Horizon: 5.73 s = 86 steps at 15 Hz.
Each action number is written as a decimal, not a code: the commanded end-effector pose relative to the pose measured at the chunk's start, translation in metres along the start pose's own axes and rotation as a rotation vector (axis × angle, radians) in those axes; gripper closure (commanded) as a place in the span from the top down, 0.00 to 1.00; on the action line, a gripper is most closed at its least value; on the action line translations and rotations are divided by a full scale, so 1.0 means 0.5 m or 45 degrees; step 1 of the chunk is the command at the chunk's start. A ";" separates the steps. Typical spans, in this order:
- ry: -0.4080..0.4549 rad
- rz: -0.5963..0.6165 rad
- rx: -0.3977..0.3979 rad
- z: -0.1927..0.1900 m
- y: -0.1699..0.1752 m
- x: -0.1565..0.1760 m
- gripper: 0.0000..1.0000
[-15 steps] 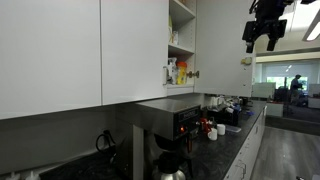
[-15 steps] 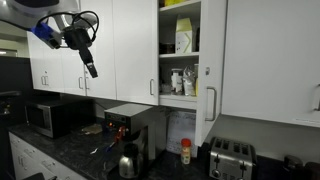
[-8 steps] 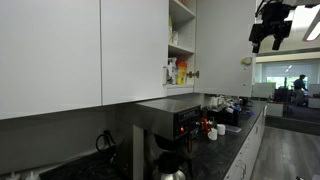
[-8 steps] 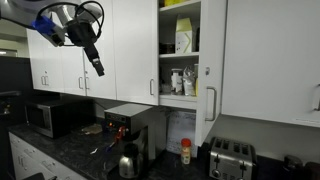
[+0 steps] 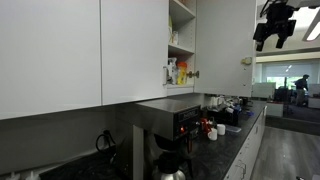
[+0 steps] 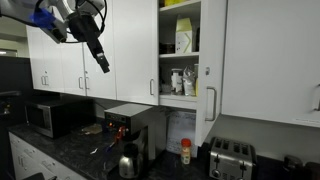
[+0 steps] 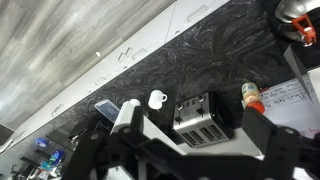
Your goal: Close the top right cabinet door
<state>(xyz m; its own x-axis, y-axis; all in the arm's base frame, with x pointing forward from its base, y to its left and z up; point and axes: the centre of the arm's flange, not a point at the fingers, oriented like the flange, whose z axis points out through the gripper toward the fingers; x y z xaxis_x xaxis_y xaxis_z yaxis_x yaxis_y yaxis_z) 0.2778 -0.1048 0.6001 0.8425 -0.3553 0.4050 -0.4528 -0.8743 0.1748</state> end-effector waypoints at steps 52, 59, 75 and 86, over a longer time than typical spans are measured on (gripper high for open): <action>0.394 0.211 0.032 0.151 0.312 0.256 1.00; 0.427 0.186 0.052 0.185 0.326 0.287 1.00; 0.536 0.117 0.082 0.231 0.323 0.356 1.00; 0.565 0.044 0.186 0.212 0.274 0.348 1.00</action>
<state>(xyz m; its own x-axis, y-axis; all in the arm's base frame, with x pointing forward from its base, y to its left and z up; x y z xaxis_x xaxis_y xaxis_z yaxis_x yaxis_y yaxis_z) 0.3928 -0.3233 0.5972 0.6073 -0.2658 0.7487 -0.4410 -0.8966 0.0395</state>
